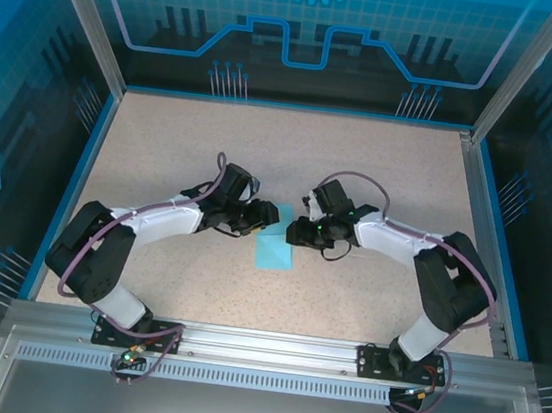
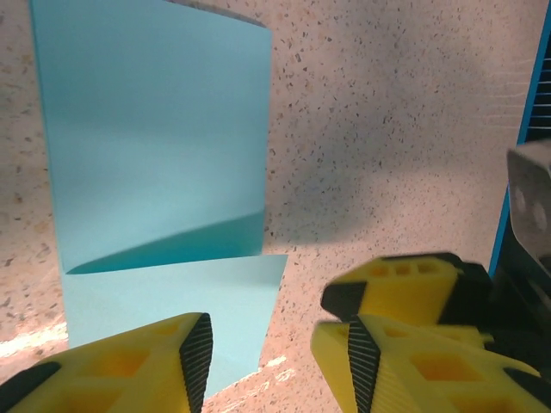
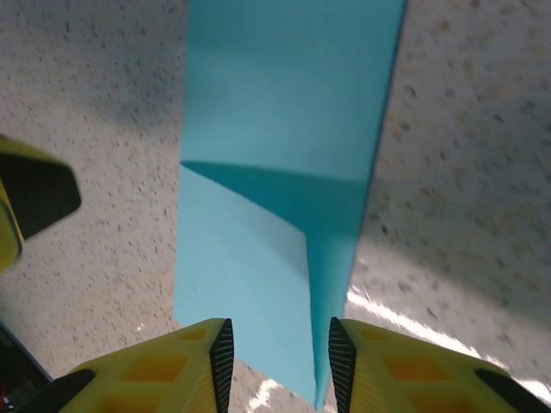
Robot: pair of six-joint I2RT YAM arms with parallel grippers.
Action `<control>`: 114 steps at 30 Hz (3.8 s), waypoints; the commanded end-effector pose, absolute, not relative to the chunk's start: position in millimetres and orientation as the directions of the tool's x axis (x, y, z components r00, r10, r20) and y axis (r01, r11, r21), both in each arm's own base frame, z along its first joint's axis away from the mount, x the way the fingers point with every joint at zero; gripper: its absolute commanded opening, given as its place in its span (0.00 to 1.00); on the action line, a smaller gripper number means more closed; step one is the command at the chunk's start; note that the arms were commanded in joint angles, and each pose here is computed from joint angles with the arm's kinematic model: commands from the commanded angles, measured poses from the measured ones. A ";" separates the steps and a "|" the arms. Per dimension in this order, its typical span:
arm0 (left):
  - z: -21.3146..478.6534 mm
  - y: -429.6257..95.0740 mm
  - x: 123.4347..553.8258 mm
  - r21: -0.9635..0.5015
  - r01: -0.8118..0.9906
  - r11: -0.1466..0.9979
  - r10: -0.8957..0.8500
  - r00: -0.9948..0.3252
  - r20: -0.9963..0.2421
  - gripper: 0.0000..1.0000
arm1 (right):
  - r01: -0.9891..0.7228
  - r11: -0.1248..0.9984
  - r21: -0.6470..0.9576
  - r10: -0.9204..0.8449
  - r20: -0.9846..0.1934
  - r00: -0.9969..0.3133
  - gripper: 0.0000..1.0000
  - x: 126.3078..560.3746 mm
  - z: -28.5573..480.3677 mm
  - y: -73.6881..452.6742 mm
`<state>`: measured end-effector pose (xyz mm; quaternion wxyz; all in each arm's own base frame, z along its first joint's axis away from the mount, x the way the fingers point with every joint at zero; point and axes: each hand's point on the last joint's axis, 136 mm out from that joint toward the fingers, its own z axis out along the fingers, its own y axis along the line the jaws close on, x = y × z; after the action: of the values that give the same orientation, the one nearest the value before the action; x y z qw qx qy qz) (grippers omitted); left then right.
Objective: Fold a paper plane with a square sheet of paper (pick it up from the middle)
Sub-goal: Turn over the paper at the center of the table.
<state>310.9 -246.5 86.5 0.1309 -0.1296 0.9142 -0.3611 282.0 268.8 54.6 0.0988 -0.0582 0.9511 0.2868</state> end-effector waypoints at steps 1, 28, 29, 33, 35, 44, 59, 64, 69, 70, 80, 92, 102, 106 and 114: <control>69.4 -230.3 300.7 -0.657 -0.218 0.722 -0.370 -0.924 -0.100 0.50 | -0.185 0.806 0.562 -0.078 -0.209 -0.975 0.38 294.0 54.1 278.8; 48.9 -244.5 289.1 -0.715 -0.248 0.654 -0.341 -0.940 0.013 0.48 | -0.130 0.776 0.617 -0.064 -0.127 -0.990 0.07 303.9 31.1 277.1; 48.4 -245.7 290.1 -0.716 -0.243 0.654 -0.335 -0.942 0.014 0.48 | -0.128 0.775 0.619 -0.063 -0.127 -0.990 0.07 303.5 30.7 277.1; 44.6 -248.8 292.8 -0.714 -0.236 0.659 -0.322 -0.947 0.016 0.46 | -0.119 0.778 0.617 -0.057 -0.119 -0.991 0.07 301.5 27.9 274.5; 43.0 -250.6 294.2 -0.717 -0.234 0.657 -0.317 -0.948 0.018 0.44 | -0.119 0.778 0.617 -0.058 -0.118 -0.991 0.07 300.6 28.1 273.6; 40.4 -257.6 303.5 -0.718 -0.203 0.666 -0.287 -0.958 0.005 0.36 | -0.112 0.778 0.618 -0.051 -0.115 -0.992 0.08 299.5 27.6 269.4; 63.2 -247.8 314.7 -0.655 -0.089 0.751 -0.230 -0.964 -0.132 0.07 | -0.051 0.836 0.546 0.145 -0.309 -0.940 0.62 312.7 97.4 206.6; 105.7 -221.5 310.0 -0.447 0.002 0.895 -0.132 -0.954 -0.268 0.06 | 0.033 0.887 0.461 0.238 -0.393 -0.889 0.77 303.9 114.7 162.1; 152.6 -198.9 313.7 -0.201 0.072 0.977 -0.015 -0.915 -0.403 0.07 | 0.104 0.900 0.423 0.309 -0.452 -0.837 0.91 295.8 126.9 130.3; 159.0 -193.8 316.4 -0.147 0.076 0.986 0.006 -0.904 -0.428 0.07 | 0.114 0.902 0.417 0.318 -0.460 -0.829 0.93 294.5 128.5 125.8; 177.3 -171.8 354.2 0.350 0.005 0.937 0.202 -0.823 -0.531 0.07 | 0.205 0.909 0.364 0.364 -0.450 -0.815 0.97 284.9 125.0 102.2; 97.4 -201.4 375.9 0.524 0.047 0.850 0.297 -0.864 -0.406 0.07 | 0.342 0.894 0.290 0.441 -0.433 -0.786 0.98 271.6 118.9 66.8; 40.9 -254.8 355.0 0.414 0.160 0.896 0.308 -0.896 -0.320 0.11 | 0.422 0.869 0.257 0.493 -0.409 -0.768 0.98 265.9 110.8 49.2; 31.3 -263.0 350.4 0.362 0.164 0.918 0.283 -0.909 -0.307 0.19 | 0.426 0.865 0.264 0.501 -0.409 -0.763 0.98 267.6 112.4 48.0; 60.8 -312.5 333.7 0.047 0.281 0.958 0.282 -0.911 -0.302 0.43 | 0.406 0.869 0.281 0.491 -0.398 -0.775 0.98 270.7 116.5 53.5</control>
<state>339.0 -278.1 24.8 0.1510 0.1383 0.9719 0.1159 271.1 55.8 114.0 0.2423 0.2323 0.9379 0.0871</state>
